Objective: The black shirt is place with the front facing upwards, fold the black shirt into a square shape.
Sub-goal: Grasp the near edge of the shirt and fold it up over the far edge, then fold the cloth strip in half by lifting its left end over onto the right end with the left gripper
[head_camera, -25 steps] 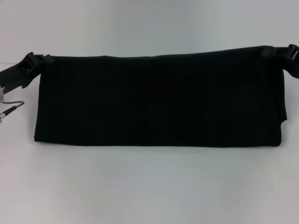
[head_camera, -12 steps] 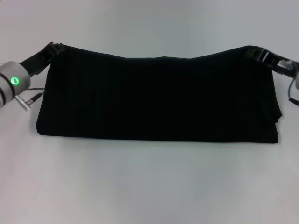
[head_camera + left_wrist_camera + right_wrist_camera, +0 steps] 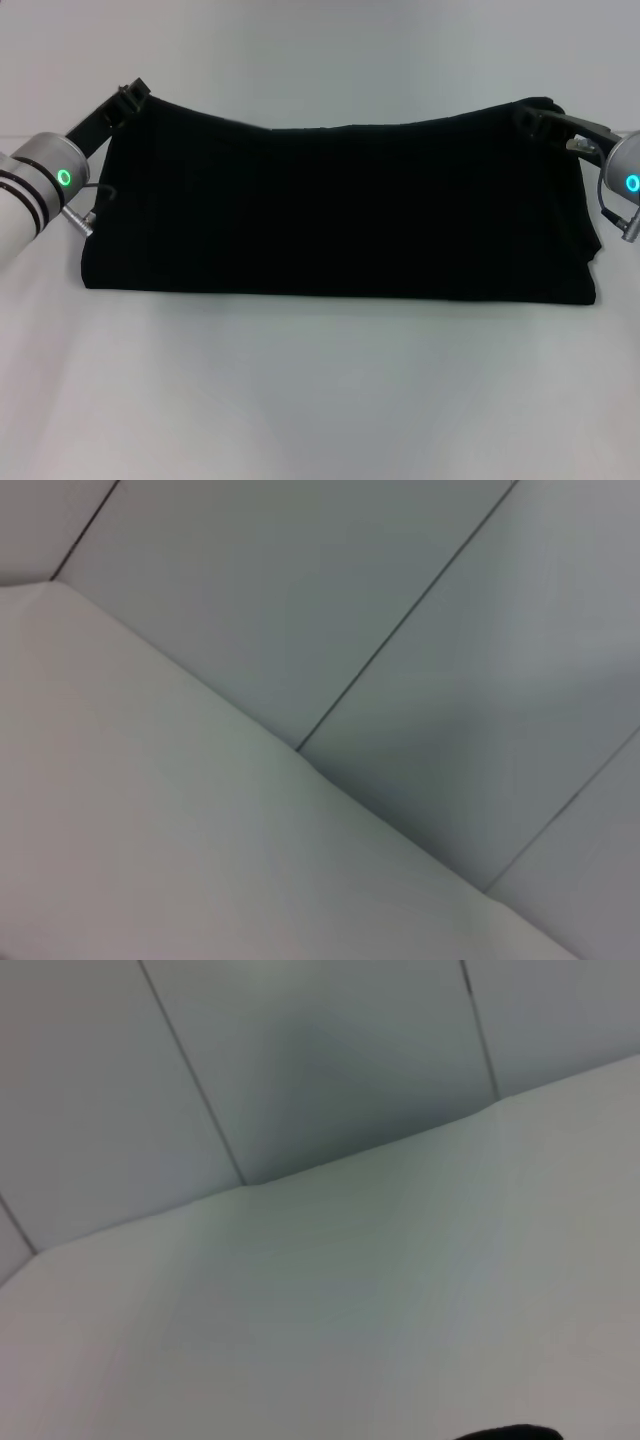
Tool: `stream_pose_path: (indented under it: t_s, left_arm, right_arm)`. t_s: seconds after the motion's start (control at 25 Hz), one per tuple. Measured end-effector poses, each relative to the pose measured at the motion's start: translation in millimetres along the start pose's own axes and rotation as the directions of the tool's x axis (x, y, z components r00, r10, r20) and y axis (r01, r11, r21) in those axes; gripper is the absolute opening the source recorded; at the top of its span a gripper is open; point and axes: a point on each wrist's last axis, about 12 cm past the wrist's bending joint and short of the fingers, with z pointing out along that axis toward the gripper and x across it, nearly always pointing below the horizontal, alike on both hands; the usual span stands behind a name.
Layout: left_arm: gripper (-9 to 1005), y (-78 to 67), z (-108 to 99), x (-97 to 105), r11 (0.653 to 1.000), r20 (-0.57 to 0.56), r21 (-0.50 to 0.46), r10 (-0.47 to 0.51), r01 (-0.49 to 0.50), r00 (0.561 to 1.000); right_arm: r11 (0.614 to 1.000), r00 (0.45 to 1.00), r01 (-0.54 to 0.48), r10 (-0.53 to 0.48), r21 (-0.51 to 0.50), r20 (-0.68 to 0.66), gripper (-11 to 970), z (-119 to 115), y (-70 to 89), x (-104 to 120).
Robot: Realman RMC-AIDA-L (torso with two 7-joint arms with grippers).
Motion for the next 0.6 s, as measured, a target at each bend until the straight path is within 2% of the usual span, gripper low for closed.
stream_pose_path:
  t_s: [0.28, 0.52, 0.6]
  left_arm:
    - [269, 6.7, -3, 5, 0.999, 0.002, -0.038, 0.000, 0.000, 1.000]
    - [469, 9.8, -6, 9, 0.999, -0.004, -0.033, 0.000, 0.000, 1.000]
    - [575, 10.5, -10, 13, 1.000, -0.009, -0.006, 0.000, 0.000, 1.000]
  right_arm:
    - [0.998, 0.999, -0.049, 0.049, 0.051, -0.001, 414, 1, -2.8, 5]
    - [0.997, 0.999, -0.053, 0.053, 0.051, -0.005, 524, -1, -5.0, 7]
    - [0.997, 0.998, -0.062, 0.062, 0.039, -0.003, 552, -3, -6.7, 9]
